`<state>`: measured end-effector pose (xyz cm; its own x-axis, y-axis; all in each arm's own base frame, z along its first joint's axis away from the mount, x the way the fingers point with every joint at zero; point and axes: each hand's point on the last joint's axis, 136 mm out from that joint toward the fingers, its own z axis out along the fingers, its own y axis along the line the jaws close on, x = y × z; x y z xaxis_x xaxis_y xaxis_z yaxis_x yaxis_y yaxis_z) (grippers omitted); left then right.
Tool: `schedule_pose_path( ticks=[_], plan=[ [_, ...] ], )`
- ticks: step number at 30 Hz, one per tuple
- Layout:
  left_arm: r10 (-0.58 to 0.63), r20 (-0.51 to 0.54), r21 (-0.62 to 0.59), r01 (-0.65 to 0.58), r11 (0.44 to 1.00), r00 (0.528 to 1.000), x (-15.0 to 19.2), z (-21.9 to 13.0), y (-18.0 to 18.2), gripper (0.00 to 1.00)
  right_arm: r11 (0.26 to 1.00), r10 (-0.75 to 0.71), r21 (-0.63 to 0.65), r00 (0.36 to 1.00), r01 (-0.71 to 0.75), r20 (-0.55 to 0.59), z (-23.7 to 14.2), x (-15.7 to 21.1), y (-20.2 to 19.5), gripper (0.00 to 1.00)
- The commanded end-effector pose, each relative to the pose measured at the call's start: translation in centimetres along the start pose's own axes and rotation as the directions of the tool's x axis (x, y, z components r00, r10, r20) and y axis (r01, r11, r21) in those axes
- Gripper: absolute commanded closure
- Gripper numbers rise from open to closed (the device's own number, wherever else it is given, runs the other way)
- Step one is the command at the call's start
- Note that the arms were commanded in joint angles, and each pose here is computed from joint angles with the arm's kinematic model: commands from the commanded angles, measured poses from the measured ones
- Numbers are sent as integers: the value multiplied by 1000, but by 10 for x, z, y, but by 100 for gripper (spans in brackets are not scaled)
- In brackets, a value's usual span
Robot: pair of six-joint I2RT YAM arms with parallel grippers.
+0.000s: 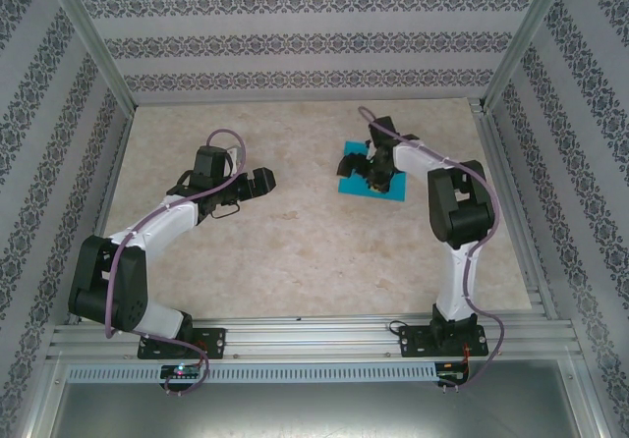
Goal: Fold a paper plane with a square sheet of paper (pick it up from the middle)
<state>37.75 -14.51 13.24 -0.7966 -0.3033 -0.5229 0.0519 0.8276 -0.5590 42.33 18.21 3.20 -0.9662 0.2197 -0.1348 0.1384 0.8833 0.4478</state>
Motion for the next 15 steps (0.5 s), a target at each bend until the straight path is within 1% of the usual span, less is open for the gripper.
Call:
schedule_pose_path(
  ticks=[1, 3, 5, 9, 12, 15],
  plan=[
    [29, -9, -22, -30, 999, 1000, 7, -5, 2, 0, 992, -120, 23, 971, 127, -207, 21, 83, -3, 5],
    [29, -11, -24, -29, 999, 1000, 9, -5, 3, 0, 982, -178, 18, 952, 188, -248, 24, 112, 2, 5],
    [27, -8, -30, -27, 999, 1000, 10, -6, 5, 0, 976, -214, -19, 937, 217, -277, 28, 138, 8, 6],
    [24, 7, -47, -24, 999, 1000, 11, -10, 9, 0, 953, -304, -99, 902, 287, -306, 26, 172, 24, 7],
    [24, 28, -52, -22, 998, 999, 10, -14, 9, 0, 927, -374, -118, 877, 355, -301, 14, 180, 37, 8],
    [18, 45, -49, -16, 999, 999, 9, -17, 9, 0, 908, -419, -124, 881, 401, -218, -7, 167, 55, 8]
  ],
)
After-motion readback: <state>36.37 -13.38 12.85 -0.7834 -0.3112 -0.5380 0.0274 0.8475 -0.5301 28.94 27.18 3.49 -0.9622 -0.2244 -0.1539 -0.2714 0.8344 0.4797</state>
